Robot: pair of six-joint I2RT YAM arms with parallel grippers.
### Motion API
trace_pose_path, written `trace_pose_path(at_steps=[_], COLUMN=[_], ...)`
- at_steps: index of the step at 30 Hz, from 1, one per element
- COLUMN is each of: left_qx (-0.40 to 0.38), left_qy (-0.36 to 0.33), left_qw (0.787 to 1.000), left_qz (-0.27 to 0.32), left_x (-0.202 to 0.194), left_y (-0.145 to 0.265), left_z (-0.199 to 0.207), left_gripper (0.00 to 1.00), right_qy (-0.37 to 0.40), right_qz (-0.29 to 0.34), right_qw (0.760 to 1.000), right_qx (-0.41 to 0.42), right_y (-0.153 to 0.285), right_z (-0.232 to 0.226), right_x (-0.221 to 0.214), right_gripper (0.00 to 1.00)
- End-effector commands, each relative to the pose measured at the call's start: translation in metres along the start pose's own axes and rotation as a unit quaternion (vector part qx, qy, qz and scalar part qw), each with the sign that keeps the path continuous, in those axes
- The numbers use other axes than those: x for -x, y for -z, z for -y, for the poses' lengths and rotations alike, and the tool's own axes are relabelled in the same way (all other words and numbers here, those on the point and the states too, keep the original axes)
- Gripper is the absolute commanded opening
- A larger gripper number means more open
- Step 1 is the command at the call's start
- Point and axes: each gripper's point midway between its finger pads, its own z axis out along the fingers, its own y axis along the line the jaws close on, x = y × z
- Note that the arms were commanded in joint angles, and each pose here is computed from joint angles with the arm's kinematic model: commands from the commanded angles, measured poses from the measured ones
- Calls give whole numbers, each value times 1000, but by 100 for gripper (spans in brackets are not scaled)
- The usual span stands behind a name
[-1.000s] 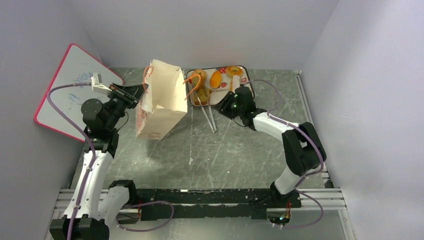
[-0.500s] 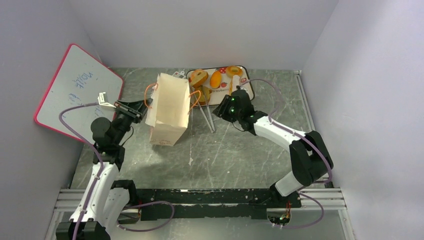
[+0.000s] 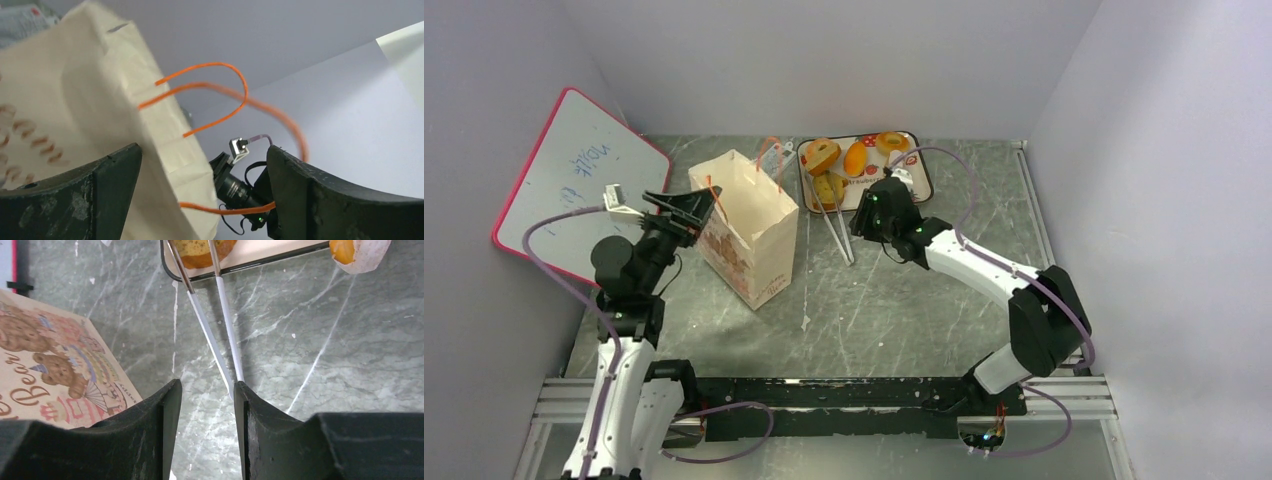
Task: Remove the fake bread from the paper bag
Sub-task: Adjust the paper bag at the center of the board.
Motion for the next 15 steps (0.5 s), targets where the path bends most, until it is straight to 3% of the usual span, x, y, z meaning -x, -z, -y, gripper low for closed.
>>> trace_pose_path(at_steps=[1, 6, 10, 15], left_qx=[26, 57, 86, 187], left_qy=[-72, -105, -141, -216], left_qw=[996, 989, 979, 942], left_qz=[45, 82, 117, 178], left_x=[28, 44, 61, 100], left_y=[8, 28, 53, 69], left_z=[22, 38, 57, 44], left_gripper=[99, 99, 99, 99], right_qy=[27, 35, 33, 43], right_qz=[26, 35, 82, 166], right_qw=[999, 999, 995, 974], right_qx=[-17, -21, -39, -150], right_y=[15, 25, 45, 63], right_z=[-3, -7, -2, 39], right_x=[18, 24, 47, 91], right_gripper=[47, 46, 47, 68])
